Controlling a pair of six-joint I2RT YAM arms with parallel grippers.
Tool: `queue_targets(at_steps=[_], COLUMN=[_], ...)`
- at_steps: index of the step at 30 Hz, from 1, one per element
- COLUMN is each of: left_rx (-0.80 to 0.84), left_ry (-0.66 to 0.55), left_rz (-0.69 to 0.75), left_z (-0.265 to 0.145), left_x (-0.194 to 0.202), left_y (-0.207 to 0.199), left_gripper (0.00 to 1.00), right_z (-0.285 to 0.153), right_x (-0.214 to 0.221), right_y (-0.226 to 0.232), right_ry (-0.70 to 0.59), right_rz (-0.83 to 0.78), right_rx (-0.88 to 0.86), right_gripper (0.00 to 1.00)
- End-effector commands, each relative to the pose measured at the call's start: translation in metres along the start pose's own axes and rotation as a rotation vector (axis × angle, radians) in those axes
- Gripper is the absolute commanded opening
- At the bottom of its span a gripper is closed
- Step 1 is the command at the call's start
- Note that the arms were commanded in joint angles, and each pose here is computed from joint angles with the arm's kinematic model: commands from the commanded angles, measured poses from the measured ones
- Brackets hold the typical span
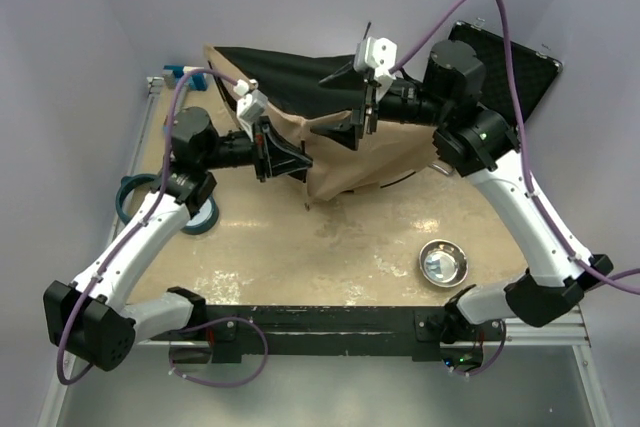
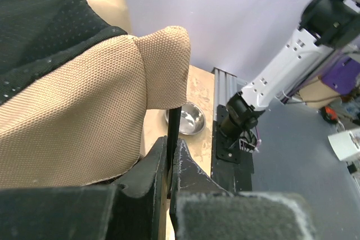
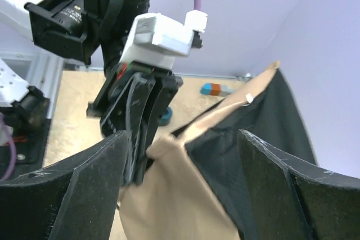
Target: Set up the pet tent
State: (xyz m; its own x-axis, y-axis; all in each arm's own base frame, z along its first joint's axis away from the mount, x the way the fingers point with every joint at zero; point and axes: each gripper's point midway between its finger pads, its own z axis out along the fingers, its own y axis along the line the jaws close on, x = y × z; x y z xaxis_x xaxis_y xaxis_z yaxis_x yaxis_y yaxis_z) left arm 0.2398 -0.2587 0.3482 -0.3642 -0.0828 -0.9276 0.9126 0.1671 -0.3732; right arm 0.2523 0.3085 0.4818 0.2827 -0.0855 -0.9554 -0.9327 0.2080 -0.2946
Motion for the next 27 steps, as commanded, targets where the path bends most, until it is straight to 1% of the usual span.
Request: queue_targets(at_steps=[1,4,6,10,12,14,16,17,18,20,23,24,25,27], left_rx=[-0.036,-0.036,-0.03,-0.062,-0.06,-0.057,-0.064,-0.066,-0.079,-0.079,-0.077,-0.077,-0.077,-0.079], left_ry=[0.042,0.062,0.061,0.058,0.06,0.064,0.077,0.077,0.099,0.105,0.107,0.108,0.106,0.098], left_rz=[0.062,0.064,0.07,0.089,0.088,0.091,0.095,0.107,0.086,0.082,0.068,0.063,0.059,0.053], left_z=[0.016,0.022,0.022,0.021,0.021,0.02,0.019,0.019,0.016,0.014,0.014,0.014,0.015,0.016], left_x=[0.022,0.033,0.034,0.032,0.031,0.03,0.031,0.03,0.036,0.041,0.045,0.047,0.046,0.042], left_y=[0.004,0.001,0.0,0.005,0.004,0.003,0.003,0.002,0.003,0.002,0.003,0.004,0.004,0.004], left_gripper=[0.0,0.0,0.0,0.0,0.0,0.02,0.08,0.09,0.09,0.08,0.0,0.0,0.0,0.0], right_z=[0.014,0.015,0.014,0.005,0.0,-0.004,-0.008,-0.01,-0.012,-0.014,-0.012,-0.012,-0.012,-0.013], right_x=[0.004,0.018,0.036,0.065,0.076,0.09,0.104,0.111,0.119,0.125,0.122,0.121,0.118,0.104], right_y=[0.004,0.012,0.017,0.029,0.036,0.043,0.049,0.052,0.055,0.058,0.054,0.051,0.048,0.03], right_ry=[-0.018,0.02,0.069,0.155,0.184,0.22,0.261,0.28,0.3,0.315,0.304,0.304,0.299,0.281], right_rz=[0.11,0.124,0.136,0.123,0.12,0.122,0.12,0.114,0.115,0.116,0.102,0.095,0.092,0.074], right_rx=[-0.053,-0.092,-0.102,-0.128,-0.143,-0.162,-0.18,-0.191,-0.203,-0.207,-0.193,-0.18,-0.166,-0.078], right_gripper=[0.79,0.75,0.67,0.45,0.38,0.35,0.34,0.34,0.34,0.37,0.49,0.52,0.59,0.63])
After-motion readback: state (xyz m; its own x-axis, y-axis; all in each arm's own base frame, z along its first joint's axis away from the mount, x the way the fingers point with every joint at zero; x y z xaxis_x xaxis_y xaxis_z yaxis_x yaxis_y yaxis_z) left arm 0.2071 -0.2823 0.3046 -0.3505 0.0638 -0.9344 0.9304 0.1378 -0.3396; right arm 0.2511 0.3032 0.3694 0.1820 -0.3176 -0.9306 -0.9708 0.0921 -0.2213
